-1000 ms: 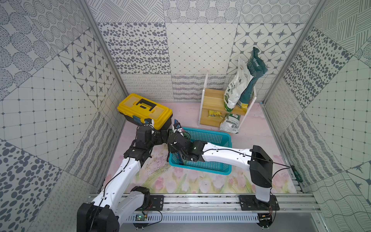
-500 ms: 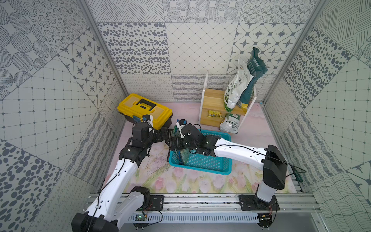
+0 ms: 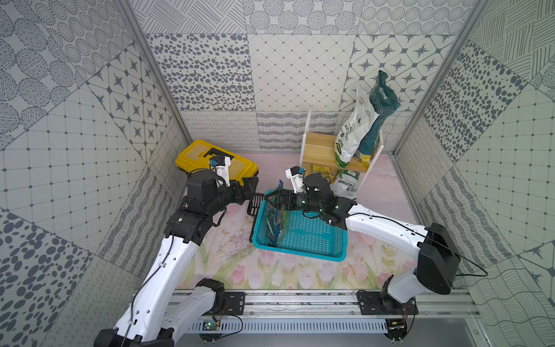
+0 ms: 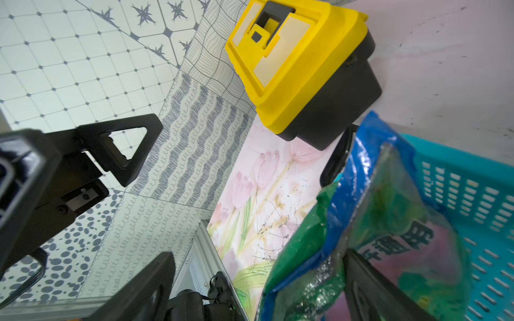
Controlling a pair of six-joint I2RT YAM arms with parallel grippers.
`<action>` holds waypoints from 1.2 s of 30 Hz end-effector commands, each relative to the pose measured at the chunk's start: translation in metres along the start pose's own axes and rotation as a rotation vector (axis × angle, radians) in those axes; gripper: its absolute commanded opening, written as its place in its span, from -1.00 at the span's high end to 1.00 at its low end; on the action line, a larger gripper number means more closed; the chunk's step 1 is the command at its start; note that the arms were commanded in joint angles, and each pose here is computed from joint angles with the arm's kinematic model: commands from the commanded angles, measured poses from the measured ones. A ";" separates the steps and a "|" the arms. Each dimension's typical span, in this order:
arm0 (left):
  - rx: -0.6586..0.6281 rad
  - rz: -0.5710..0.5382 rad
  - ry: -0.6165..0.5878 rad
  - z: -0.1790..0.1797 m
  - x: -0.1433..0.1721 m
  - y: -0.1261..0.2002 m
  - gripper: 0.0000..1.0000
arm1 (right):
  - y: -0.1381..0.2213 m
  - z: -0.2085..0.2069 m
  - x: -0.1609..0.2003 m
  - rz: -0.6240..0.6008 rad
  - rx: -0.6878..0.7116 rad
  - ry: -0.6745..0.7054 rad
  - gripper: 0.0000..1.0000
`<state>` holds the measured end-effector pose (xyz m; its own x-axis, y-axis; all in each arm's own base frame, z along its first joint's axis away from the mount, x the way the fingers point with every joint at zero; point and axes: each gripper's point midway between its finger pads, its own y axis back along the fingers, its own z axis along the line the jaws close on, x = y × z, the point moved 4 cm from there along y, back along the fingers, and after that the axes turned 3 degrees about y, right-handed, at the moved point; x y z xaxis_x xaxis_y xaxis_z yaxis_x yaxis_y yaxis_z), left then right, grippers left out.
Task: Take down the fertilizer bag from the shelf
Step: Place the fertilizer bag in the storage box.
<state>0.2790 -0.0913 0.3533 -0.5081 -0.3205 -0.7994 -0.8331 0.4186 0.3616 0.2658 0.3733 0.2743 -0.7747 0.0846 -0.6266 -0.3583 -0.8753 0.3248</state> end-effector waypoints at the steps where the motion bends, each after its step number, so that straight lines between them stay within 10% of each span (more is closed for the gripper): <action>1: 0.155 0.102 0.055 -0.034 0.006 0.002 -0.90 | -0.004 0.014 -0.006 -0.014 -0.140 -0.040 -0.94; 7: 0.340 0.144 -0.061 -0.068 0.029 0.019 -0.19 | -0.042 0.008 0.000 0.082 -0.186 -0.160 -0.90; 9: 0.378 0.129 -0.082 -0.069 0.038 0.024 0.71 | -0.053 -0.001 0.000 0.101 -0.159 -0.196 -0.80; 11: 0.379 0.131 -0.082 -0.064 0.047 0.025 1.00 | -0.062 -0.009 0.001 0.118 -0.146 -0.230 -0.69; 23: 0.373 0.523 -0.027 -0.042 0.120 -0.028 1.00 | -0.069 -0.017 -0.004 0.135 -0.103 -0.267 -0.68; 36: 0.072 0.580 -0.132 0.008 0.144 -0.039 1.00 | -0.023 -0.015 -0.038 0.042 0.003 -0.153 -0.74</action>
<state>0.2436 -0.1626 0.2364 -0.8472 0.0312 -0.5303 -0.3845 0.6527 0.6527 0.3034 0.4007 0.2422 -0.9141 0.0809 -0.3973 -0.2485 -0.8860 0.3914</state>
